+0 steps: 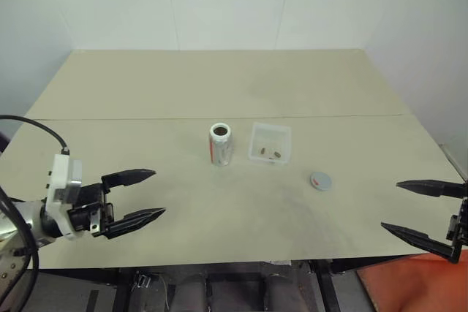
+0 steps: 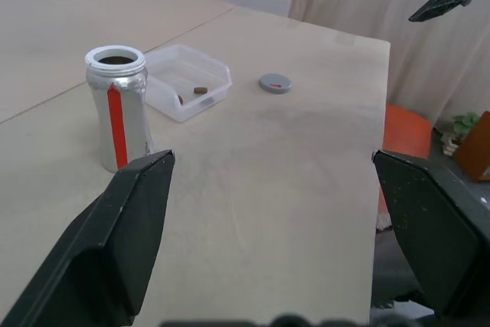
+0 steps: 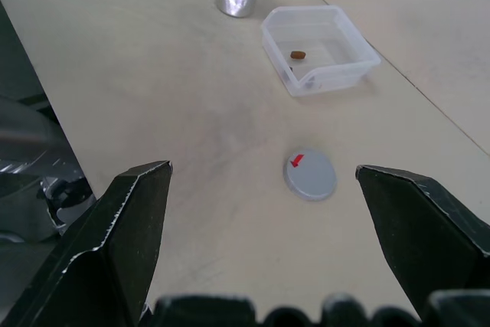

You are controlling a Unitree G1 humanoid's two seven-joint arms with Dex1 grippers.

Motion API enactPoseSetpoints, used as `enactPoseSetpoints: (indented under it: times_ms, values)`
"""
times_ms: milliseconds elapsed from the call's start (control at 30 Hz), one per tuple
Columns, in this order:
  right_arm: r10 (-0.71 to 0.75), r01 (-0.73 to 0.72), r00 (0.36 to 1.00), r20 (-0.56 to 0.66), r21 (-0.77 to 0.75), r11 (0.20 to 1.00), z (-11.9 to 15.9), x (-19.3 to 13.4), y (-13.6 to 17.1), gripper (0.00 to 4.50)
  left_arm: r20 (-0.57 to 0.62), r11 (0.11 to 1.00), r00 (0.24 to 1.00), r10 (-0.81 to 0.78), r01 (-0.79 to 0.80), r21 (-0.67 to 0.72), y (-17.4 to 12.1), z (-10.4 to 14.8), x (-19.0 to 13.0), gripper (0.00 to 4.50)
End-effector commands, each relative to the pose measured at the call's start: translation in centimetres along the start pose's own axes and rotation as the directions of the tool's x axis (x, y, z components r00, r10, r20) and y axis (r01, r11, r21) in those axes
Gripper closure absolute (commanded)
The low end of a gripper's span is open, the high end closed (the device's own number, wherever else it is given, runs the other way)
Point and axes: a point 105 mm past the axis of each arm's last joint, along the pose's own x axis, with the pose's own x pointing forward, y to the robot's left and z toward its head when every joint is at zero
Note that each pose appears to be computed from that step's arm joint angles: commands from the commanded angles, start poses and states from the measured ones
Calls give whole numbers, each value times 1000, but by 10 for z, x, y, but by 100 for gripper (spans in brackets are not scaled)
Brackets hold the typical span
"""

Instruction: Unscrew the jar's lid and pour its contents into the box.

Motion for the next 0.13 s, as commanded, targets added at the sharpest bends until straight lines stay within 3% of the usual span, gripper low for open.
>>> enactPoseSetpoints:
  times_ms: [33,133]
  values:
    - [-17,17,1000,8,-55,998,11,2,-1,0,-29,1000,1000,3,-2,27,4,1,2,2]
    - [-58,61,996,61,-51,997,17,7,-3,0,-28,999,1000,-8,9,35,5,5,7,2]
